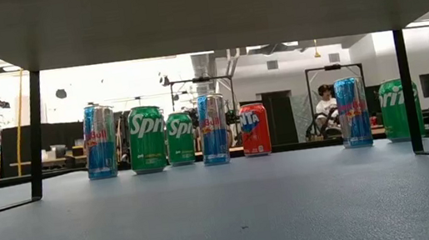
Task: Place canned beverage on shelf
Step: Put the bottom orange soda can on the shelf aligned with the other orange soda can
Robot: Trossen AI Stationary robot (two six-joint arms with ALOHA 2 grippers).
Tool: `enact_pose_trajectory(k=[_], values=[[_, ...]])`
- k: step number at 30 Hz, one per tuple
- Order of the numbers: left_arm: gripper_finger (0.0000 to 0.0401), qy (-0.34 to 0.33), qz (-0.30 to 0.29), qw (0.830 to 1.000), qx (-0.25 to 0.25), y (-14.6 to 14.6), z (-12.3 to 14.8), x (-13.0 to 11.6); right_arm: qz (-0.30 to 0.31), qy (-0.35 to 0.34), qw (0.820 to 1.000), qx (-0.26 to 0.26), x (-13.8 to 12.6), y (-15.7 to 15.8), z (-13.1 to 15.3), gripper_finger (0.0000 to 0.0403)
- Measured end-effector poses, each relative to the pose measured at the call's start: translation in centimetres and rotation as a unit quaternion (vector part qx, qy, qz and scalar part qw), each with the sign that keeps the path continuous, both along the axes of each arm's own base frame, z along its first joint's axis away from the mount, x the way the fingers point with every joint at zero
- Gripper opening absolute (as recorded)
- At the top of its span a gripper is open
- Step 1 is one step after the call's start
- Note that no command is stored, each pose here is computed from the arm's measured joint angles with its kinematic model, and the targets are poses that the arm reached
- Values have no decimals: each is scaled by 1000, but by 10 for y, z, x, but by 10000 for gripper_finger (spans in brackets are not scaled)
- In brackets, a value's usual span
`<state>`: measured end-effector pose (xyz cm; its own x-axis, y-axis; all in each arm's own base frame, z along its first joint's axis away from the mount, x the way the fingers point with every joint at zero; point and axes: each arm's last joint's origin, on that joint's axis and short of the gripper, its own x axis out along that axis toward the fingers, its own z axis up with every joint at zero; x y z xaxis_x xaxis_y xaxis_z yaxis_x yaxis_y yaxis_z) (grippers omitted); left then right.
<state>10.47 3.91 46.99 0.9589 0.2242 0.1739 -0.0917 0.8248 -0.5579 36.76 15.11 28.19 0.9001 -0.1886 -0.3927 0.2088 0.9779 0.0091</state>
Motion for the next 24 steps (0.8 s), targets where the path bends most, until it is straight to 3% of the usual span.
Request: enact_pose_trajectory(k=[4, 9, 15, 24], values=[[309, 0, 0, 1000, 0, 0, 0, 0, -60, -7, 998, -18, -22, 8, 13, 0], [309, 1, 1, 1000, 5, 0, 0, 0, -92, 6, 996, 19, -42, 23, 12, 0], [309, 2, 7, 1000, 11, 0, 0, 0, -114, 0, 992, 47, -44, 43, -5, 0], [309, 2, 17, 1000, 9, 1, 0, 0, -127, -12, 990, 56, -42, 45, -9, 0]])
